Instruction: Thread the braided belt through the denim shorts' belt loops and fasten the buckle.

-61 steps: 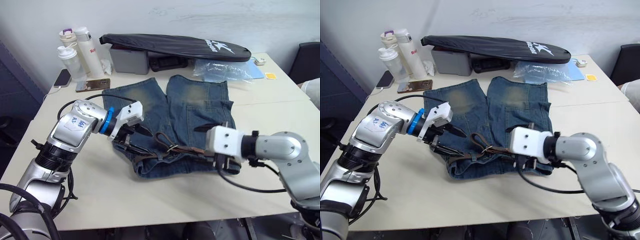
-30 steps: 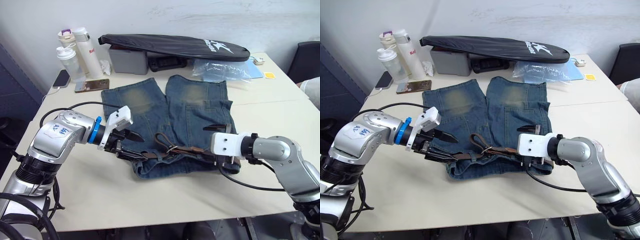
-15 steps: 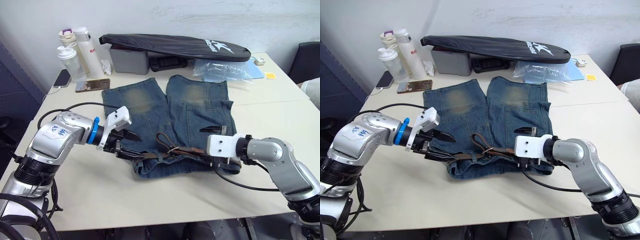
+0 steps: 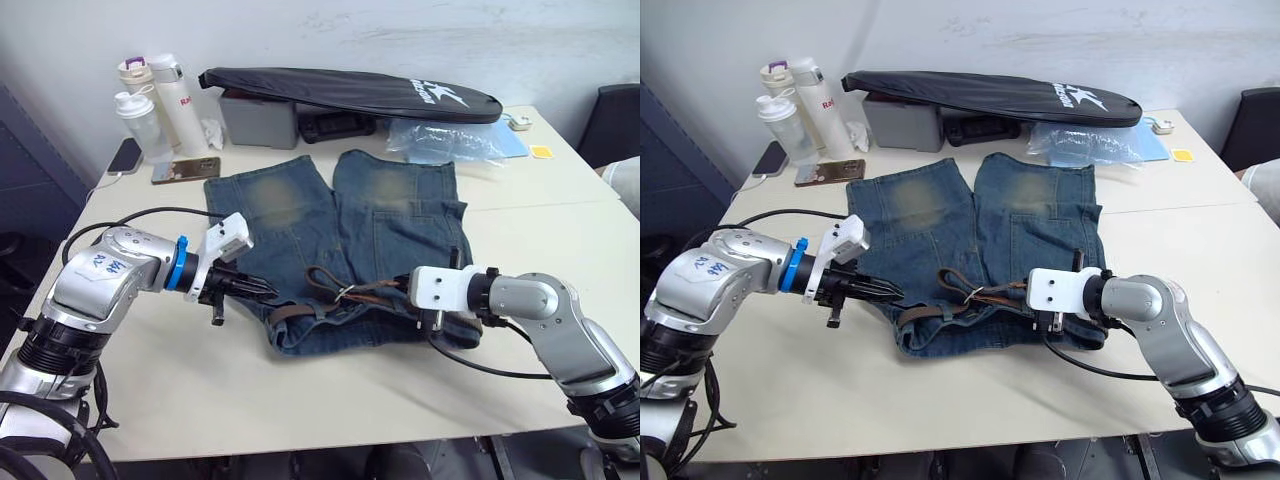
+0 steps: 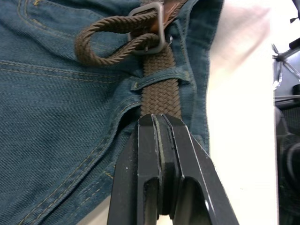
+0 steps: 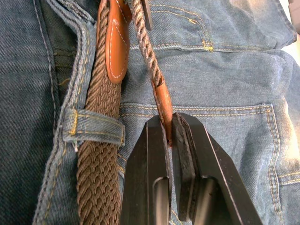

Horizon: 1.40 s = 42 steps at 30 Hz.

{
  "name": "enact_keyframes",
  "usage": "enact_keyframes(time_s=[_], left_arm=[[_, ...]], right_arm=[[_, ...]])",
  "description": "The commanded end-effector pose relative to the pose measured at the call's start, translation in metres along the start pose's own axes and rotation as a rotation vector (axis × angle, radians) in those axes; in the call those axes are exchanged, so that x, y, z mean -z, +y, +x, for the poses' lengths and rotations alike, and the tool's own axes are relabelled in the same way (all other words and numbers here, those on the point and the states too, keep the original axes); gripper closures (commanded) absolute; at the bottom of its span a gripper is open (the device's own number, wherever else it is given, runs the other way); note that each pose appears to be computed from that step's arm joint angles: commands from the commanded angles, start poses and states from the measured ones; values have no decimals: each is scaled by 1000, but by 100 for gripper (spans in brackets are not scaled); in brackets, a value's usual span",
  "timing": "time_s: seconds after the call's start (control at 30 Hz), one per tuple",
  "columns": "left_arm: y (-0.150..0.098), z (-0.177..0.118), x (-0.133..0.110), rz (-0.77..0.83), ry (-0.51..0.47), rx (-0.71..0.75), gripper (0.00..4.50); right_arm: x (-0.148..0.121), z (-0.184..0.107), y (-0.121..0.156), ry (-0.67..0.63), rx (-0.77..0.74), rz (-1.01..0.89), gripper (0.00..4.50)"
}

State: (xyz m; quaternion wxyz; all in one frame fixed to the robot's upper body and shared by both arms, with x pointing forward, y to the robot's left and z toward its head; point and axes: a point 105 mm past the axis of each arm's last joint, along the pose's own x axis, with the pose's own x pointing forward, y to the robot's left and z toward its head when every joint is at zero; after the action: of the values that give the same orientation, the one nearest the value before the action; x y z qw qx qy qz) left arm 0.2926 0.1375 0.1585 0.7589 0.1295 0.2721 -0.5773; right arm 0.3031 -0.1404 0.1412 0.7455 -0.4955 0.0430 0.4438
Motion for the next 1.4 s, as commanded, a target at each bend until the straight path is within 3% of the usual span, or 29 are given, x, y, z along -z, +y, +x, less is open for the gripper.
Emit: enact_keyframes(time_s=[0.03,0.2,0.3,0.63,1.0,1.13,1.4], left_arm=[[0,12,0,8,-13,0,441],[-7,28,15,-13,28,42,441],[-16,37,32,-1,101,87,441],[-7,35,87,74,330,54,441],[-11,25,106,72,396,152,441],[-2,15,107,78,420,157,441],[12,9,108,89,440,145,441]], right_arm=[[-12,-7,-11,-23,41,-44,450],[-10,-10,-13,-11,52,-42,450],[-10,-12,-13,-6,56,-40,450],[-9,-22,-11,28,44,-86,450],[20,-70,-34,103,222,-190,450],[34,-90,-33,133,223,-226,450],[55,-123,-4,175,171,-145,450]])
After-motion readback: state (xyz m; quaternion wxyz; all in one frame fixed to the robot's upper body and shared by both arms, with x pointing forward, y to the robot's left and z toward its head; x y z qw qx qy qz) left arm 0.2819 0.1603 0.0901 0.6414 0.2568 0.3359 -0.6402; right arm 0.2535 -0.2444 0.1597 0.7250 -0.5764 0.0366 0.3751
